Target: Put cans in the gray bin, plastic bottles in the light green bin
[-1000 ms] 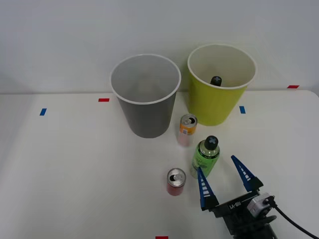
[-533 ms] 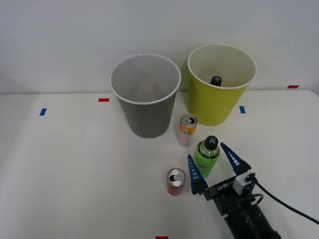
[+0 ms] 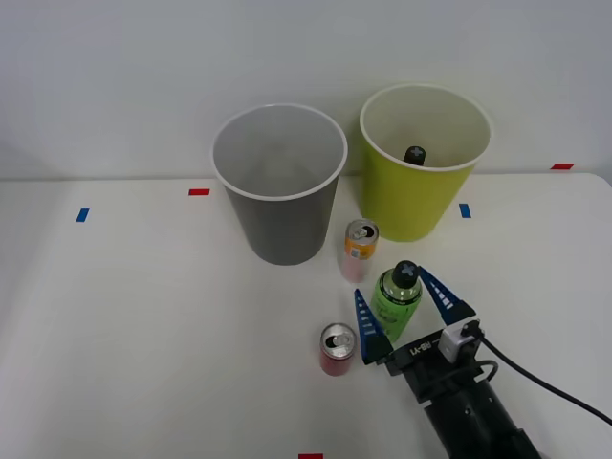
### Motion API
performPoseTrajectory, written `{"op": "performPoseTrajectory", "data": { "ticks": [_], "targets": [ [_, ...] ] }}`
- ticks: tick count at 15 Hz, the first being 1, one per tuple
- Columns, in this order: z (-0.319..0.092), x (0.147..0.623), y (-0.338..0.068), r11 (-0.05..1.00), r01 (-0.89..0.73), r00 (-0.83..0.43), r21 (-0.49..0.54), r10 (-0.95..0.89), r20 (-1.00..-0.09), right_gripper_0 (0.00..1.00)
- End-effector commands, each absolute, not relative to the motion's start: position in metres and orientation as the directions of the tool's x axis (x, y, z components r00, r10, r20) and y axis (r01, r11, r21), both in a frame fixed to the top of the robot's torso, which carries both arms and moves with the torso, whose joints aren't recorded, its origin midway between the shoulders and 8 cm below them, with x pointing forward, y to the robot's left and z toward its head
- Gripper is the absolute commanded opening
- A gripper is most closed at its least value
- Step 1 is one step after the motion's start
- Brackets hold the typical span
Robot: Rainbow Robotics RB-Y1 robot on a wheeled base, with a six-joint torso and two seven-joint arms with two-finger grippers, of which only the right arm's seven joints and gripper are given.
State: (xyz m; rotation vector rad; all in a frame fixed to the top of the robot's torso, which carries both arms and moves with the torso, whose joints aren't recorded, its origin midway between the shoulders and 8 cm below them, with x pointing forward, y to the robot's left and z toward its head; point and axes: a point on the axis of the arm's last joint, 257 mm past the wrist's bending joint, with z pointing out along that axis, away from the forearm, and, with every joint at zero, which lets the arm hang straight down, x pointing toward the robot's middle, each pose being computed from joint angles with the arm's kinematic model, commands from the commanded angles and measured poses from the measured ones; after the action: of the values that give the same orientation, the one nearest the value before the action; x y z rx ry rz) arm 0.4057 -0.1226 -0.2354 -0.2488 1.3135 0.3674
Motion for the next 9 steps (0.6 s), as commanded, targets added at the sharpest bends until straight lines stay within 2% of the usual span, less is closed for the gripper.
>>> {"op": "performPoseTrajectory", "data": {
  "ticks": [1,9],
  "targets": [
    [-0.2354,0.4054,-0.1277,0.916,-0.401,0.214,0.015,0.110,-0.971,1.00],
    [-0.2330,0.4056,-0.1339,0.917,-0.399,0.223,0.009,0.106,-0.969,1.00]
  ]
}}
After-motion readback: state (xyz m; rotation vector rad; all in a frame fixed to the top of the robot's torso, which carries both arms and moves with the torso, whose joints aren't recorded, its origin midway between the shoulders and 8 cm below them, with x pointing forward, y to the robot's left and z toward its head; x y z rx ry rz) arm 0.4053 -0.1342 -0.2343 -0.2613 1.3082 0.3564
